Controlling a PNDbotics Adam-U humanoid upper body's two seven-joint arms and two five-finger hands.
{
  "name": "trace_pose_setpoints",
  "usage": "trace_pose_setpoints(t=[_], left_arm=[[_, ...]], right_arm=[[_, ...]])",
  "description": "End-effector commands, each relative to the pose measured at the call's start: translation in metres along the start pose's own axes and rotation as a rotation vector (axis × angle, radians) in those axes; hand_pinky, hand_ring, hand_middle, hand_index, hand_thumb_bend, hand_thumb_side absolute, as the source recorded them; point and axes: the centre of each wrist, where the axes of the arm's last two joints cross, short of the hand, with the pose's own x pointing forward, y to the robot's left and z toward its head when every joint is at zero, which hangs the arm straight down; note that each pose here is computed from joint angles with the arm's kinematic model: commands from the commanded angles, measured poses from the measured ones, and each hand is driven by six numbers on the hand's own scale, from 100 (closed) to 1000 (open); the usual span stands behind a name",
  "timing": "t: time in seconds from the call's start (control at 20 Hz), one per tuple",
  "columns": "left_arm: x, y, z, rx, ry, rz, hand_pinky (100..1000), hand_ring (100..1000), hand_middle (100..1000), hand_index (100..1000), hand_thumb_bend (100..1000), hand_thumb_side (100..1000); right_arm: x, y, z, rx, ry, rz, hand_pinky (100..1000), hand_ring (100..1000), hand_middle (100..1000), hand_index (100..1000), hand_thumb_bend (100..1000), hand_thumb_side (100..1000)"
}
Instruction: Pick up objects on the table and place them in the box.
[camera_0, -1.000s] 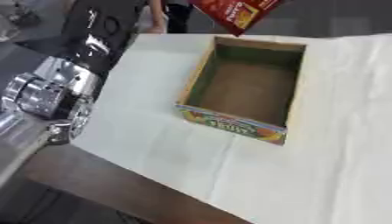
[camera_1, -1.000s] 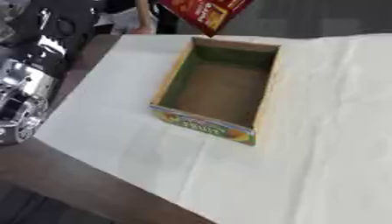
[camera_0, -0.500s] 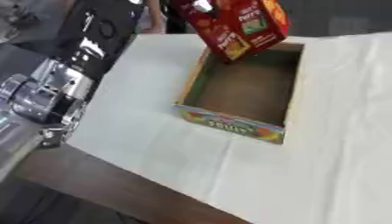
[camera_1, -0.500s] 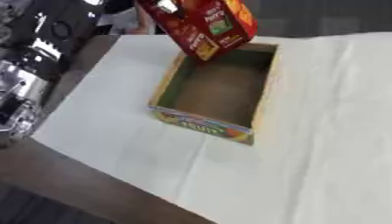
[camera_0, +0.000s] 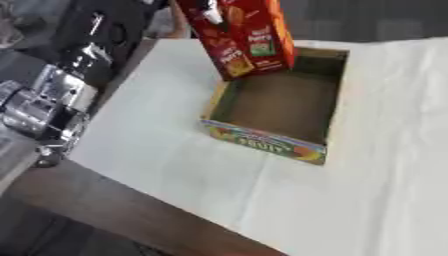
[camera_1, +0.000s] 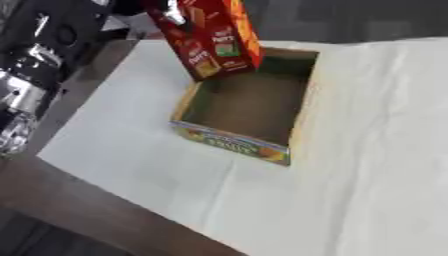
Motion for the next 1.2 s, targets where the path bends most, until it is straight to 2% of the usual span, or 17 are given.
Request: trace_pose_setpoints(t=[0.05, 0.1, 0.15, 0.2, 0.35, 0.4, 0.45, 0.5, 0.55, 0.6, 0.75, 0.95, 1.0, 1.05, 1.1, 1.15, 1.2], left_arm=[[-0.007, 0.004, 0.006, -0.086, -0.046, -0.063, 123, 390, 362, 420, 127, 230], [-0.006, 0.003, 0.005, -0.093, -0.062, -0.064, 184, 430, 410, 469, 112, 299], [-0.005, 0.002, 0.004, -0.097, -0.077, -0.066, 272, 478, 461, 532, 100, 500], [-0.003, 0.001, 0.002, -0.096, -0.099, -0.068, 317, 505, 487, 568, 100, 599], [0.000, 0.000, 0.000, -0.084, -0.154, -0.068, 436, 592, 584, 666, 108, 820], [0.002, -0.001, -0.002, -0.082, -0.180, -0.070, 570, 722, 728, 797, 309, 1000], [0.003, -0.002, -0.002, -0.086, -0.206, -0.073, 734, 880, 878, 938, 554, 1000], [0.004, -0.002, -0.004, -0.096, -0.237, -0.079, 830, 955, 957, 1000, 624, 1000], [0.003, -0.003, -0.003, -0.106, -0.260, -0.081, 860, 975, 981, 1000, 642, 1000], [0.003, -0.003, -0.003, -0.115, -0.282, -0.083, 967, 1000, 1000, 1000, 678, 1000], [0.002, -0.002, -0.001, -0.135, -0.322, -0.080, 1000, 1000, 1000, 1000, 690, 1000], [0.002, 0.006, 0.005, -0.098, -0.341, -0.074, 1000, 1000, 1000, 1000, 647, 1000], [0.002, 0.013, 0.009, -0.036, -0.341, -0.071, 1000, 1000, 1000, 1000, 498, 1000], [0.003, 0.018, 0.014, 0.036, -0.341, -0.067, 1000, 1000, 1000, 1000, 482, 1000], [0.004, 0.025, 0.019, 0.142, -0.354, -0.057, 967, 1000, 1000, 1000, 170, 1000], [0.005, 0.027, 0.024, 0.239, -0.368, -0.045, 973, 1000, 1000, 1000, 225, 1000], [0.007, 0.027, 0.026, 0.345, -0.404, -0.021, 926, 997, 1000, 1000, 100, 1000]], right_arm=[[-0.008, 0.008, 0.004, 0.012, 0.002, 0.008, 396, 517, 608, 742, 100, 1000], [-0.009, 0.008, 0.003, 0.009, 0.001, 0.007, 396, 517, 608, 742, 100, 1000], [-0.010, 0.007, 0.003, 0.008, 0.001, 0.007, 396, 517, 608, 742, 100, 1000], [-0.011, 0.007, 0.002, 0.006, 0.001, 0.007, 396, 517, 608, 742, 100, 1000], [-0.012, 0.007, 0.002, 0.004, 0.002, 0.009, 396, 517, 608, 742, 100, 1000], [-0.013, 0.007, 0.002, 0.004, 0.003, 0.010, 396, 517, 608, 742, 100, 1000], [-0.014, 0.007, 0.002, 0.004, 0.005, 0.011, 396, 516, 608, 742, 100, 1000], [-0.014, 0.008, 0.002, 0.004, 0.006, 0.012, 396, 516, 608, 742, 100, 1000], [-0.015, 0.008, 0.002, 0.005, 0.007, 0.012, 396, 516, 608, 742, 100, 1000], [-0.015, 0.008, 0.003, 0.006, 0.009, 0.013, 396, 516, 608, 742, 100, 1000], [-0.015, 0.009, 0.003, 0.009, 0.011, 0.015, 396, 516, 608, 742, 100, 1000], [-0.015, 0.009, 0.003, 0.008, 0.010, 0.014, 396, 516, 608, 742, 100, 1000], [-0.014, 0.009, 0.003, 0.008, 0.009, 0.013, 396, 516, 608, 742, 100, 1000], [-0.014, 0.009, 0.003, 0.008, 0.008, 0.013, 396, 516, 608, 742, 100, 1000], [-0.014, 0.009, 0.003, 0.007, 0.008, 0.012, 396, 516, 608, 742, 100, 1000], [-0.014, 0.009, 0.003, 0.007, 0.008, 0.012, 396, 516, 608, 742, 100, 1000], [-0.014, 0.008, 0.003, 0.007, 0.008, 0.012, 396, 516, 608, 742, 100, 1000]])
